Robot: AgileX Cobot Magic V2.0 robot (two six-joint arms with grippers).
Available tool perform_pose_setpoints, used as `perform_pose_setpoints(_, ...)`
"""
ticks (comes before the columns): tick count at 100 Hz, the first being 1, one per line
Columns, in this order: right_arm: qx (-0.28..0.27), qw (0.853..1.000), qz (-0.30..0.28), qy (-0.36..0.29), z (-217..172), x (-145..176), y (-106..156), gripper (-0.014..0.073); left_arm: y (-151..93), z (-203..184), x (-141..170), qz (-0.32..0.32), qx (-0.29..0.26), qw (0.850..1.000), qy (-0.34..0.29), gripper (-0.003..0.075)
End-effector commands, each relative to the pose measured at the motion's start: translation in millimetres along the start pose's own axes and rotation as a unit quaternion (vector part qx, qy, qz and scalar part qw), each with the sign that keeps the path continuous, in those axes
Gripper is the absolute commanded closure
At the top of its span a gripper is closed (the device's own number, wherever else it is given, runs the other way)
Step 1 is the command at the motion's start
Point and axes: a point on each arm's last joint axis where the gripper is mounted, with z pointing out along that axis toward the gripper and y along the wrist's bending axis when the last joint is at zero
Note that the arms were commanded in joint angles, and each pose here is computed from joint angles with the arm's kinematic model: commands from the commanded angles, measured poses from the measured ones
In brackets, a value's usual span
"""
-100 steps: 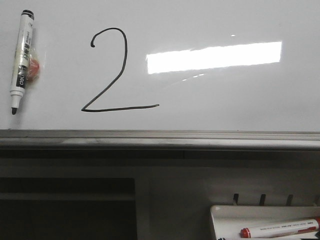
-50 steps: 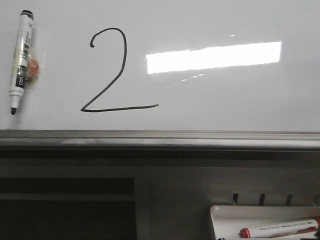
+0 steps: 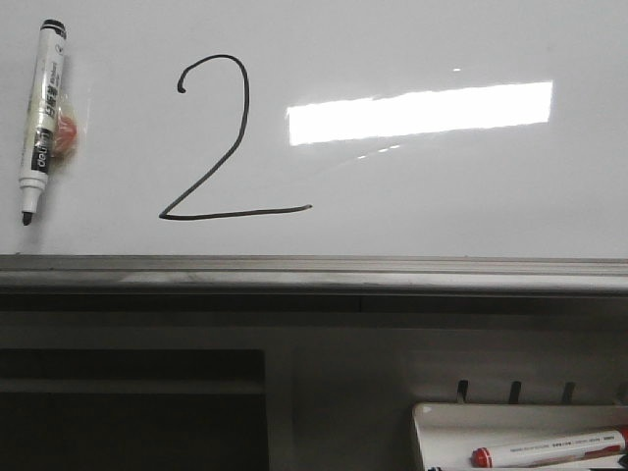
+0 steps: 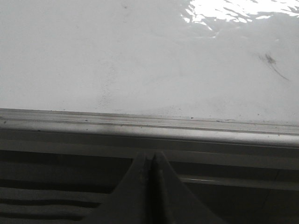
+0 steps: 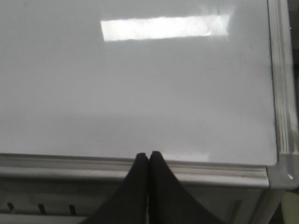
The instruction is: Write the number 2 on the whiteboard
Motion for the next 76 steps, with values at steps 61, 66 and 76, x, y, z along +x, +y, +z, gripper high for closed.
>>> perform_pose_setpoints(61, 0.003, 0.999, 0.002, 0.049, -4.4, 17.9, 0.1, 0.0657, -0.1, -1.0, -3.9, 0.001, 0.000, 0.999, -0.044, 0.0741)
perform_pose_setpoints(66, 0.003, 0.999, 0.002, 0.049, -4.4, 17.9, 0.1, 0.0657, -0.1, -1.0, -3.9, 0.001, 0.000, 0.999, -0.044, 0.0741)
perform_pose_setpoints(76, 0.003, 0.999, 0.002, 0.049, -4.4, 17.9, 0.1, 0.0657, -0.1, -1.0, -3.9, 0.001, 0.000, 0.999, -0.044, 0.0741)
